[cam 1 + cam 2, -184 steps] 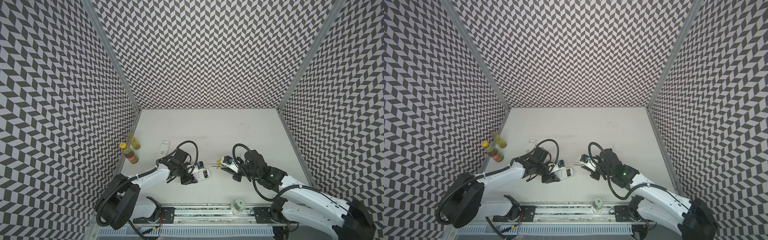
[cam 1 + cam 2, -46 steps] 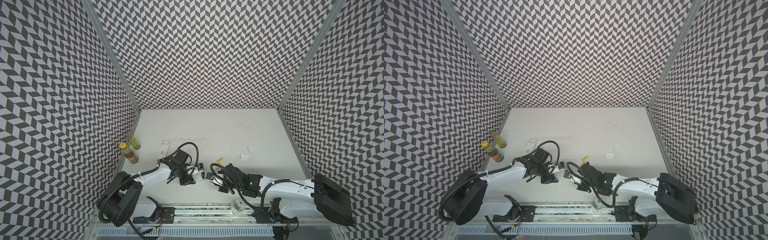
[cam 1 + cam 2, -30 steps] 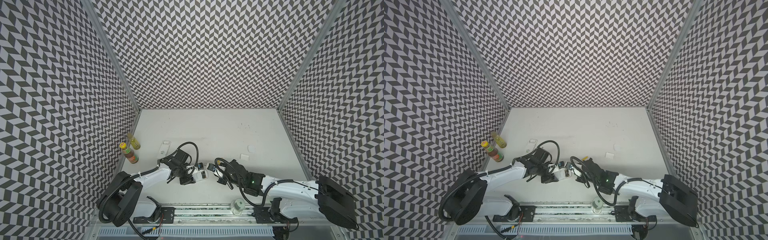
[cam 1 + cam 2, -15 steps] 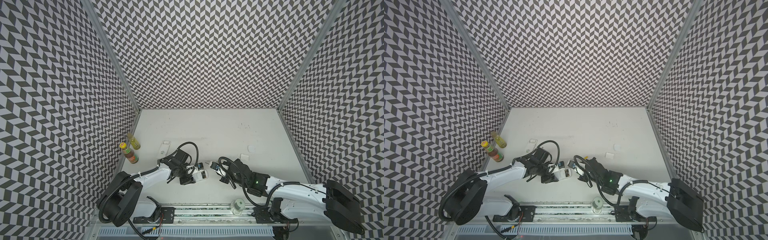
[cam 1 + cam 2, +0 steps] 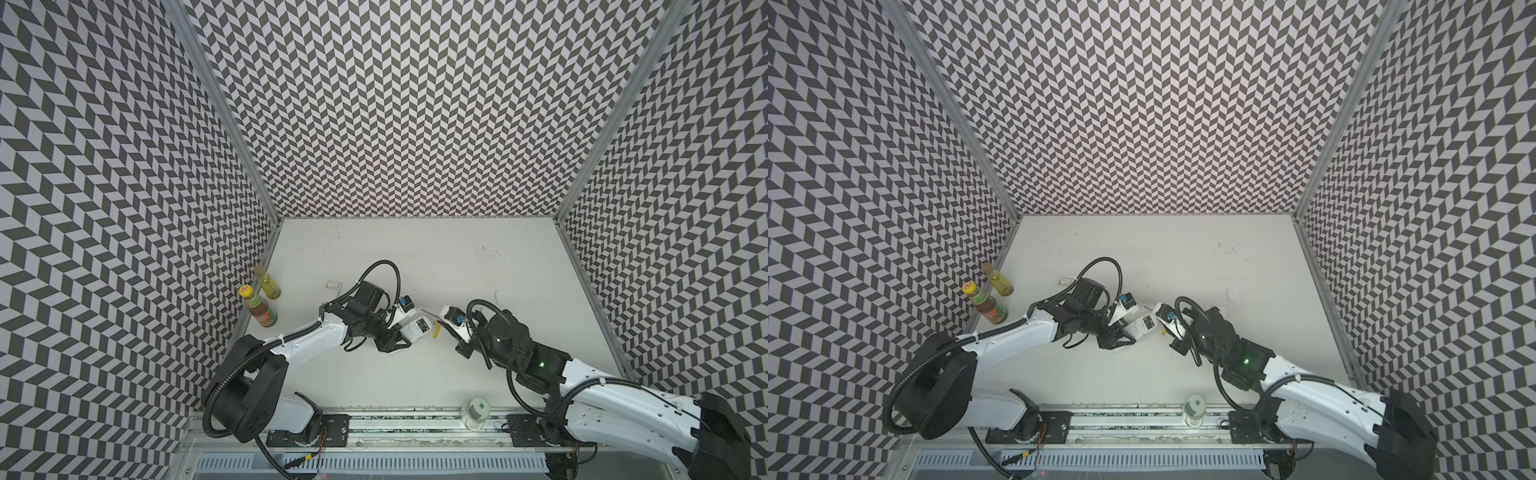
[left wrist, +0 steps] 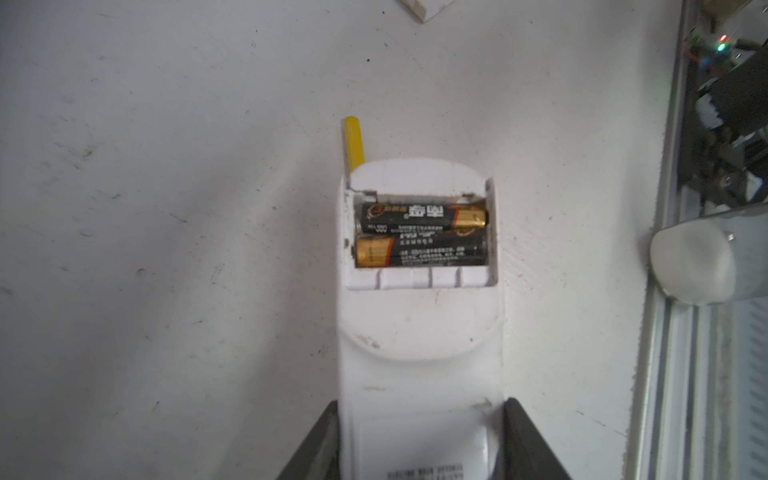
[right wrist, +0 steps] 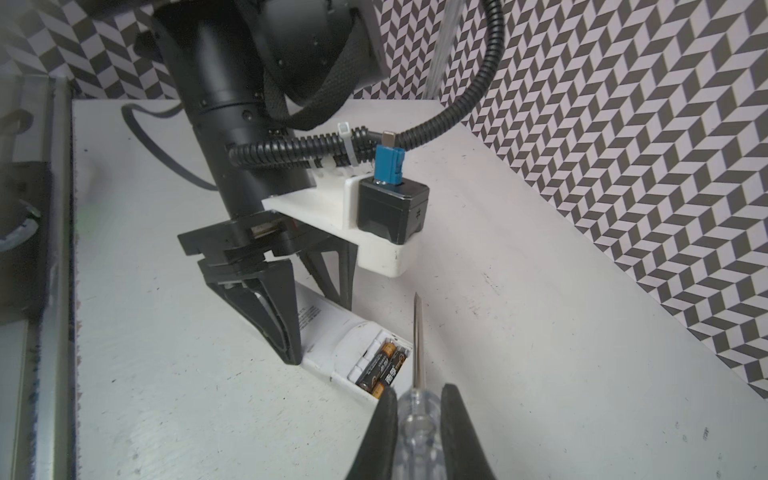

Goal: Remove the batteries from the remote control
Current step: 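Lift and tip the remote with the left gripper while the right withdraws the screwdriver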

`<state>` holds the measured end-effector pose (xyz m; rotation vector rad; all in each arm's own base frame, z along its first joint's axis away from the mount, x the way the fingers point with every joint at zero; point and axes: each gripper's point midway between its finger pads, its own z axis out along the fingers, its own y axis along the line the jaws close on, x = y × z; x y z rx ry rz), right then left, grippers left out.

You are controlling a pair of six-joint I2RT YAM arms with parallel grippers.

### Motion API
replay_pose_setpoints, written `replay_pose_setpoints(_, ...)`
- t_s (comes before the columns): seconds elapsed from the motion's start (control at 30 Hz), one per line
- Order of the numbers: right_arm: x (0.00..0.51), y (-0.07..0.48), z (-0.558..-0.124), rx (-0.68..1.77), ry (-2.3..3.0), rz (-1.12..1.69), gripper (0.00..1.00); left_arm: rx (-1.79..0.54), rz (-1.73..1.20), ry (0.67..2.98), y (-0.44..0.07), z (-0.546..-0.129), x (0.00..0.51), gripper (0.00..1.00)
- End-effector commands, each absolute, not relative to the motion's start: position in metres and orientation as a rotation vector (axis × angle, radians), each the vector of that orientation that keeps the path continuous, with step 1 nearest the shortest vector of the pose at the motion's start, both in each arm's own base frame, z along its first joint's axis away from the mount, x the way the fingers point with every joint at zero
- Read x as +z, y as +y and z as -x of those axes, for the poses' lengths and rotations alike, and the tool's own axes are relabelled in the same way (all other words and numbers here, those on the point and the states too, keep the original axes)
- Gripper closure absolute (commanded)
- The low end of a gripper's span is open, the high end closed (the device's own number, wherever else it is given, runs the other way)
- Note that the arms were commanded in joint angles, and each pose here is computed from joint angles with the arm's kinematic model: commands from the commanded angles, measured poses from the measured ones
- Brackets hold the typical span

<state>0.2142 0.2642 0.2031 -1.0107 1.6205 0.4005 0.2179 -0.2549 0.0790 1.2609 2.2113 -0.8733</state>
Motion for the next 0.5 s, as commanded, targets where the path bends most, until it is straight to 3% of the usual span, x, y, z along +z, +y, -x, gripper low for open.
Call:
replay_pose_setpoints(0.0,0.216,0.255,-0.222,0.447,1.644,0.903,1.0,-1.149,-1.091,2.248,-0.277,-0.215,0.096,0.72)
replay_pose_setpoints(0.2,0.207,0.24,-0.235,0.426,1.732,0.82,1.0,-1.375,-0.757,2.321,-0.276,-0.24,0.099,0.84)
replay_pose_setpoints(0.47,0.189,0.234,-0.236,0.399,1.809,0.808,1.0,-1.636,-0.75,2.218,-0.284,-0.233,0.115,0.82)
